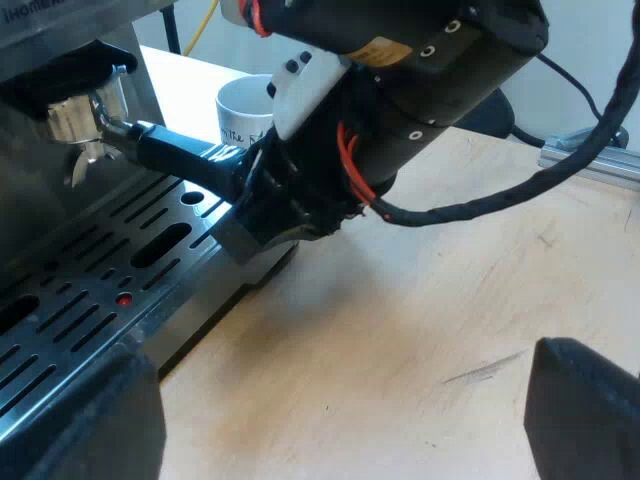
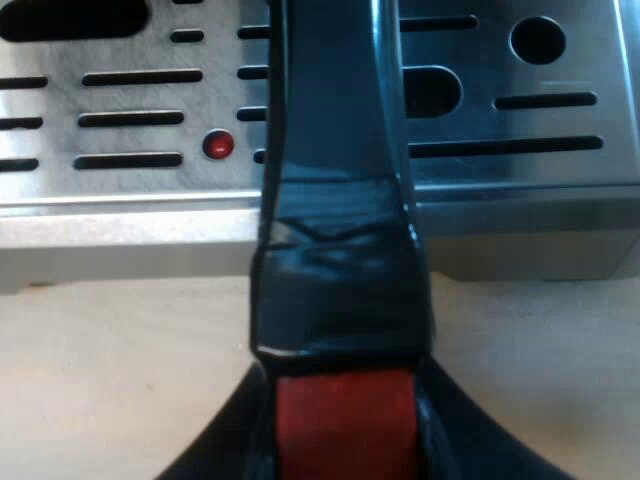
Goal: Grind coffee beans and then tamp
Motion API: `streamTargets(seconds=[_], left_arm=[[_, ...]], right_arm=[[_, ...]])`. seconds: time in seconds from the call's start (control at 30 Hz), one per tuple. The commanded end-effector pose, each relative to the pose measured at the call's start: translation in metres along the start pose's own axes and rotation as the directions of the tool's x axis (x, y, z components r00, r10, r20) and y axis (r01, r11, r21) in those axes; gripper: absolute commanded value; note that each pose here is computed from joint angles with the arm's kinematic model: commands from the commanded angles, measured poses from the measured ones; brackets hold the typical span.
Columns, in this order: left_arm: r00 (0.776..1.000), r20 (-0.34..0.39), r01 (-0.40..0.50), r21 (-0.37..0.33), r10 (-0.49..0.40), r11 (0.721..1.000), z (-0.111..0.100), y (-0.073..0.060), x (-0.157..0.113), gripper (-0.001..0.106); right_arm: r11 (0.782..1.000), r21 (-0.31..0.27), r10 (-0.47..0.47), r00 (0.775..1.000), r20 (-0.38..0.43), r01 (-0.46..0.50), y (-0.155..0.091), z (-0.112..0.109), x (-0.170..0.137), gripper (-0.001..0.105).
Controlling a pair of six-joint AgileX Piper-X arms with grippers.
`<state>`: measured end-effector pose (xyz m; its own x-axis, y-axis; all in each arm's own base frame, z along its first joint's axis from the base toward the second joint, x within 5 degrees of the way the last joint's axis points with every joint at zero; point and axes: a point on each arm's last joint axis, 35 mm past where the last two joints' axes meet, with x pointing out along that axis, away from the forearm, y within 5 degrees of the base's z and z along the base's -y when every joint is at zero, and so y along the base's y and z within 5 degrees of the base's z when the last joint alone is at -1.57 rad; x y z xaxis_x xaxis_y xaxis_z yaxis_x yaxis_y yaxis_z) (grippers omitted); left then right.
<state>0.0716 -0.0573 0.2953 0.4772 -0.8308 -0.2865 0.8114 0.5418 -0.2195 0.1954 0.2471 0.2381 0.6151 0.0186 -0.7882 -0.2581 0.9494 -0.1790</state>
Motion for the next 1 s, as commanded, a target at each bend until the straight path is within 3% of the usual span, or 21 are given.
streamTargets(seconds=[0.03, 0.37, 0.77, 1.0], left_arm=[[1.000, 0.007, 0.012, -0.002, -0.012, 1.000, 0.001, -0.001, -0.001, 0.079], [1.000, 0.007, 0.012, -0.002, -0.012, 1.000, 0.001, -0.001, -0.001, 0.079], [1.000, 0.007, 0.012, -0.002, -0.012, 1.000, 0.001, -0.001, -0.001, 0.079], [1.000, 0.007, 0.012, -0.002, -0.012, 1.000, 0.001, -0.001, -0.001, 0.079]], right_arm=[[0.999, -0.038, 0.034, 0.999, -0.003, -0.034, 0.001, -0.002, -0.016, 0.000], [0.998, -0.039, 0.055, 0.998, 0.007, -0.055, -0.003, -0.002, -0.029, 0.000], [0.992, -0.114, 0.056, 0.998, 0.039, -0.051, 0.011, -0.015, -0.049, 0.000], [0.994, -0.098, 0.040, 0.999, 0.018, -0.038, 0.009, -0.021, -0.055, 0.000]])
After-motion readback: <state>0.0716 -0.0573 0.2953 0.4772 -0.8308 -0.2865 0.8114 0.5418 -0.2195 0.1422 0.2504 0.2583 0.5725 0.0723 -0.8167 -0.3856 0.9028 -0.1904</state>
